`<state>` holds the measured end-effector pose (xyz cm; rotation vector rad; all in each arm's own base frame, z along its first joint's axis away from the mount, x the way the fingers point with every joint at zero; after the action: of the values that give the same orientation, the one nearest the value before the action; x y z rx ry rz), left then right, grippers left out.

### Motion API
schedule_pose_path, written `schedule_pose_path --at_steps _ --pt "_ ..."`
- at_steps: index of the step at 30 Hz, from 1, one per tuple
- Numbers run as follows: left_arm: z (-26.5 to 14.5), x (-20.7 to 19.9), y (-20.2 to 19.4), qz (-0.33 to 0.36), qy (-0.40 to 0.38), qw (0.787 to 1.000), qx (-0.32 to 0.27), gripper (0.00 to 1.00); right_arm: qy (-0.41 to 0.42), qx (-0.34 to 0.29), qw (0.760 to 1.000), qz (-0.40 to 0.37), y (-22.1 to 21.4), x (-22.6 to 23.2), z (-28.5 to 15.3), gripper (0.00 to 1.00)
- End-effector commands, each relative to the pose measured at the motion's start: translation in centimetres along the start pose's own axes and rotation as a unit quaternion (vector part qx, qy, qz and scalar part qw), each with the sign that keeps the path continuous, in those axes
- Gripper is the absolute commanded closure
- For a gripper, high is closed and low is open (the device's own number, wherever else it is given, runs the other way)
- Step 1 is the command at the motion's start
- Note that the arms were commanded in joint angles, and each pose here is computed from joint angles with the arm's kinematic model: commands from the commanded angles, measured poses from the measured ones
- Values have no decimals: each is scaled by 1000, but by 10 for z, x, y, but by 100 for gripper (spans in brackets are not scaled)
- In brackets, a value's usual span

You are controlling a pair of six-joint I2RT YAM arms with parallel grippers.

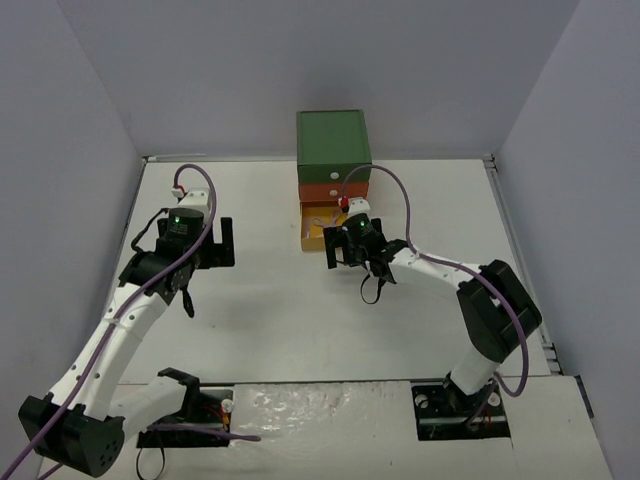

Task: Organize the makeup

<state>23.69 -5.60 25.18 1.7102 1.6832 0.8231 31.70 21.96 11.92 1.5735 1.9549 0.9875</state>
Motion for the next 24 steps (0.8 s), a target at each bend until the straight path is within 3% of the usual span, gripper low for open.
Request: schedule_pose_path --at_steps 1,10,24 --pt "-4 2 14 -6 -1 999 -33 3 15 -71 992 106 8 11 13 0" --pt "-3 3 14 -8 1 999 -32 3 -5 -94 989 114 4 12 48 0" --pt "-1 4 13 -9 4 1000 -30 3 -39 -177 973 146 40 3 86 0"
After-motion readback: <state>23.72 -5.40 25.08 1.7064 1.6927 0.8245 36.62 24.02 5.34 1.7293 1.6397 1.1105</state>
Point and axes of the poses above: each gripper's point midway between its finger pads, its own z axis out along the fingers, its own x axis along the line the jaws close on, y = z × x, the point moved 6 cm from there along -z, back along the fingers, and after that the axes turned 2 degrees about z, right-handed, at the moved point
